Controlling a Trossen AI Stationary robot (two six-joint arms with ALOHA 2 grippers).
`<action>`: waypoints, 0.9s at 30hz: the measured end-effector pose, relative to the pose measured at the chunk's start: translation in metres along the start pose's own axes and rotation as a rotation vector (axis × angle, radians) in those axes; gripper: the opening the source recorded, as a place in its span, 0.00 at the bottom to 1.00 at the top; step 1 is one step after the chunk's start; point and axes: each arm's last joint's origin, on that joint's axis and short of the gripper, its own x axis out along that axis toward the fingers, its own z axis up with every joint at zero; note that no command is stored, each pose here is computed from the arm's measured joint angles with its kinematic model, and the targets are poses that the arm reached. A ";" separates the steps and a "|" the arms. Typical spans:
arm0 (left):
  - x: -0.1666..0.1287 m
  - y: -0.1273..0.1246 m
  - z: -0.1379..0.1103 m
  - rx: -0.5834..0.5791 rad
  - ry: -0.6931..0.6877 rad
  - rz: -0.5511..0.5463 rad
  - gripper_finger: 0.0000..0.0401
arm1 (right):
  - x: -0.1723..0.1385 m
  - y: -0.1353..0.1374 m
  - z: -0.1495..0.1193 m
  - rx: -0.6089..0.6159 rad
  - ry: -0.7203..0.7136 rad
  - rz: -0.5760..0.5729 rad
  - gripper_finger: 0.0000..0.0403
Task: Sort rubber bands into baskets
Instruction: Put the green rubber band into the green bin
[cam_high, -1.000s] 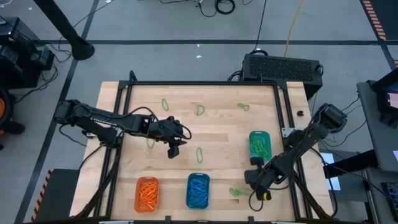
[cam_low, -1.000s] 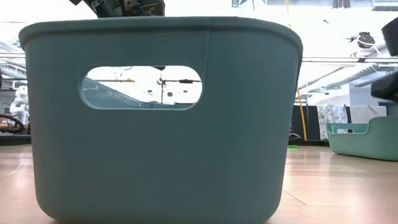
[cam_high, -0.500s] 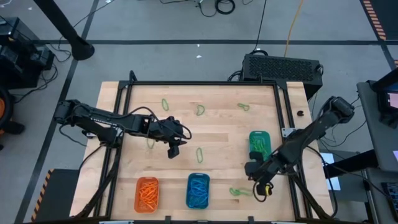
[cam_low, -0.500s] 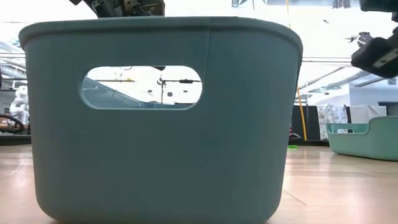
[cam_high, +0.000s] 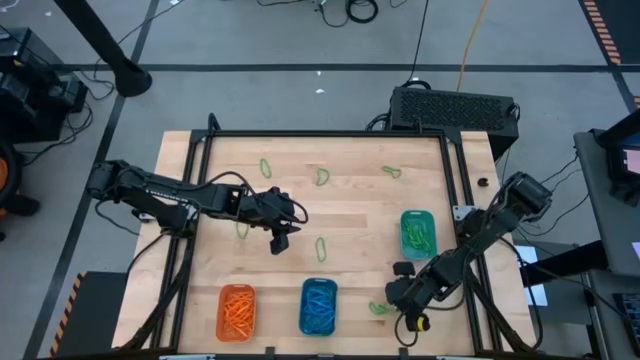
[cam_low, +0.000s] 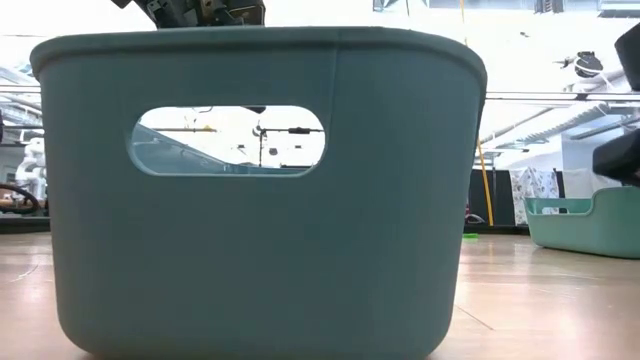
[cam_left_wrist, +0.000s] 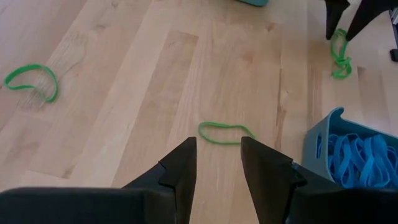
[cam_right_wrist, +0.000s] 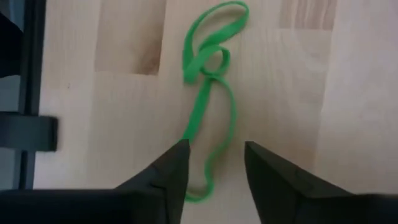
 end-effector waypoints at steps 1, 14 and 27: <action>0.000 0.000 0.000 0.000 0.000 0.000 0.33 | 0.002 0.000 0.000 0.000 -0.003 0.001 0.37; 0.000 0.000 0.000 0.000 0.002 0.001 0.33 | 0.034 0.018 -0.017 0.040 -0.071 -0.132 0.19; 0.000 0.001 0.000 0.028 -0.006 0.022 0.33 | -0.006 0.009 -0.019 0.149 -0.107 -0.172 0.00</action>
